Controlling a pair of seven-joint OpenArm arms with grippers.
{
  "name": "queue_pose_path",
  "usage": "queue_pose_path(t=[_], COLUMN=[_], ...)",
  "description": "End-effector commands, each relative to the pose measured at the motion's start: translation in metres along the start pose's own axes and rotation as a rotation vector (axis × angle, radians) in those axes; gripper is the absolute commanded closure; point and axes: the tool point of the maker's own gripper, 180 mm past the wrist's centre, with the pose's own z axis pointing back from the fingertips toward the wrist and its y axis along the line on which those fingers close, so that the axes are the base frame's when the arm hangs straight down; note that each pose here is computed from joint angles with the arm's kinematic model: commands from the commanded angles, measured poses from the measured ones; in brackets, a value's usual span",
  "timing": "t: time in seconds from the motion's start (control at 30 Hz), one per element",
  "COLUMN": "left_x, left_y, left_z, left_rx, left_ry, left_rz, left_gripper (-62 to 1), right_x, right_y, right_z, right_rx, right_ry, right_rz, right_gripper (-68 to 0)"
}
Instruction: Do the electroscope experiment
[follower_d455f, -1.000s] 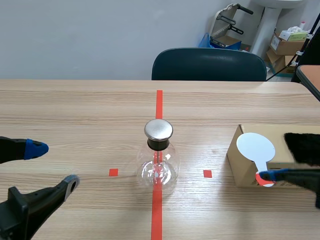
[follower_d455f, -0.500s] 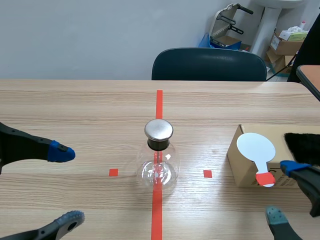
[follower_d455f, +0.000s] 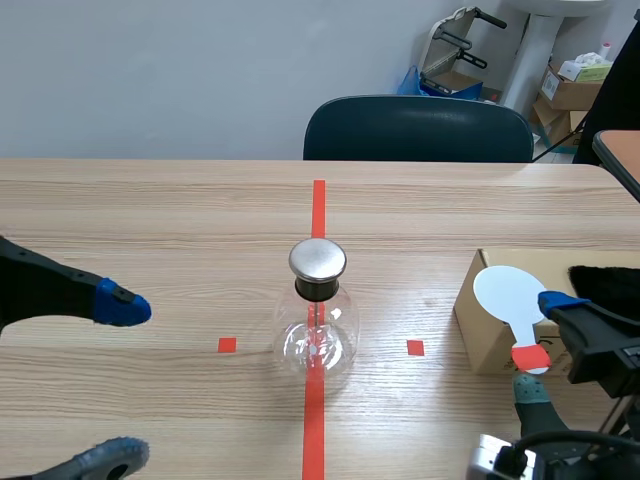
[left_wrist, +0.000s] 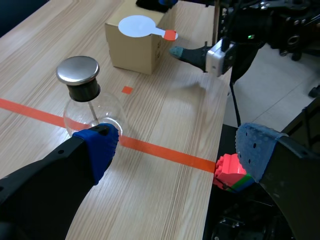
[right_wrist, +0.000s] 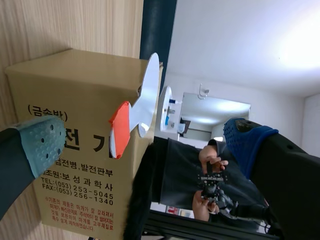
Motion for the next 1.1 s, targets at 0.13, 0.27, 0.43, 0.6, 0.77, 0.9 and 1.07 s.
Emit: queue_pose_path(t=[0.13,0.27,0.43,0.6,0.77,0.9,1.07], left_x=[0.011,0.011,0.011,0.011,0.011,0.011,0.011], left_y=[-0.002,-0.002,-0.002,-0.002,-0.002,-0.002,-0.002], left_z=[-0.002,-0.002,-0.002,-0.002,-0.002,-0.002,-0.002], left_rx=[-0.005,-0.005,-0.005,-0.005,-0.005,-0.005,-0.005], left_ry=[-0.05,-0.049,-0.05,-0.05,-0.049,-0.049,-0.049], left_rz=[0.007,0.007,0.007,0.007,0.007,0.006,0.006], left_gripper=[-50.6,-50.6,-50.6,-50.6,-50.6,-50.6,-50.6], right_x=[-0.005,-0.006,-0.005,0.0,0.002,0.004,0.004], right_y=[-0.014,-0.014,-0.013,-0.013,-0.012,-0.009,-0.005], right_z=[-0.005,-0.005,-0.005,-0.005,-0.003,-0.002,-0.002], right_rx=[-0.06,-0.06,-0.059,-0.058,-0.053,-0.044,-0.017], right_ry=[0.019,0.027,0.023,-0.003,-0.016,-0.024,-0.024], right_rz=[0.002,0.001,-0.001,0.0,-0.003,-0.004,-0.004], right_gripper=[-67.9,-67.9,-67.9,-53.7,-42.2,-40.6,-31.9])
